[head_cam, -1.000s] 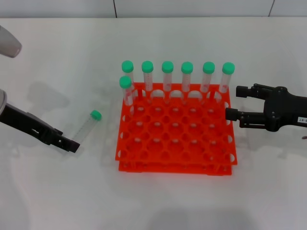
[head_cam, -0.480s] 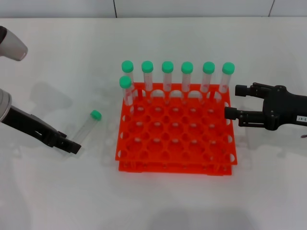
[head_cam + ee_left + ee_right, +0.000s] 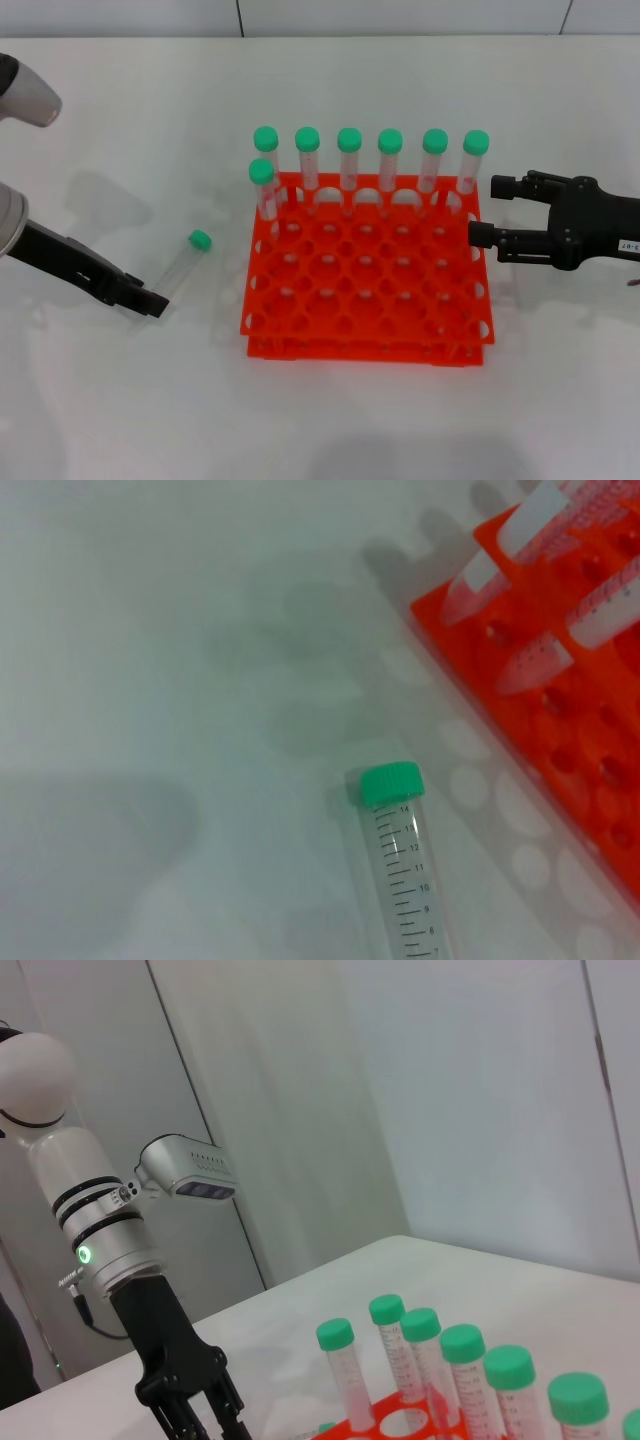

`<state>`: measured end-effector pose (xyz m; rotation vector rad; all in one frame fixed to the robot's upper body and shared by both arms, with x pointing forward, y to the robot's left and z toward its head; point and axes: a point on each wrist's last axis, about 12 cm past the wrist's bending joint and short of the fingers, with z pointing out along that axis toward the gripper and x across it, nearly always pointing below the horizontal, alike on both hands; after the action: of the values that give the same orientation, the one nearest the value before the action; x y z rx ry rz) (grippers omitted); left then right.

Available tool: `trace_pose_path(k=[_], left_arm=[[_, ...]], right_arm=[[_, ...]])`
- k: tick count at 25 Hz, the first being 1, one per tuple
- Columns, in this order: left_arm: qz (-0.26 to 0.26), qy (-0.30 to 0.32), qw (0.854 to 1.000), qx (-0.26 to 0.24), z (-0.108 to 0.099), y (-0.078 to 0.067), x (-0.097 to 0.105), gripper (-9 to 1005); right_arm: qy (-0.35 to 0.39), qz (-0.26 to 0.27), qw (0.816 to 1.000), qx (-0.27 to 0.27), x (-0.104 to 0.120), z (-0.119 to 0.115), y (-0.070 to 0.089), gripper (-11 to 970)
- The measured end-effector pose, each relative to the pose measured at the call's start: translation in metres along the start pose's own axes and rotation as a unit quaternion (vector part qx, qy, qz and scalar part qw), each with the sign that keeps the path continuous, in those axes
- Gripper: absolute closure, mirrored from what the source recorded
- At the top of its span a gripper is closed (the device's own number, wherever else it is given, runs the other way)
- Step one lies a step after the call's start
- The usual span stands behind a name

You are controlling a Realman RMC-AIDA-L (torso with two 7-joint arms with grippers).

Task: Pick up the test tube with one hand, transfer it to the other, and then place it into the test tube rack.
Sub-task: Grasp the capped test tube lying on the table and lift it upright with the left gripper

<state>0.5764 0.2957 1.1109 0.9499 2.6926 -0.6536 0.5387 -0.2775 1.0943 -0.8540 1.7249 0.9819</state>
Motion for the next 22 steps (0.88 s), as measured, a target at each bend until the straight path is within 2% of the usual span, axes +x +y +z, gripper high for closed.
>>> trace_pose_path(k=[2,22], left_arm=[[0.003,0.003,1.0,0.0,0.0007,-0.0005,-0.0002,495],[0.018,0.019,1.0,-0.002,0.0066,-0.0047,-0.0024,506]], right_arm=[[0.0,-0.001,1.0,0.0,-0.0005,0.0,-0.0001,117],[0.0,-0.004,1.0,0.004,-0.0023,0.0013,-0.0018,117]])
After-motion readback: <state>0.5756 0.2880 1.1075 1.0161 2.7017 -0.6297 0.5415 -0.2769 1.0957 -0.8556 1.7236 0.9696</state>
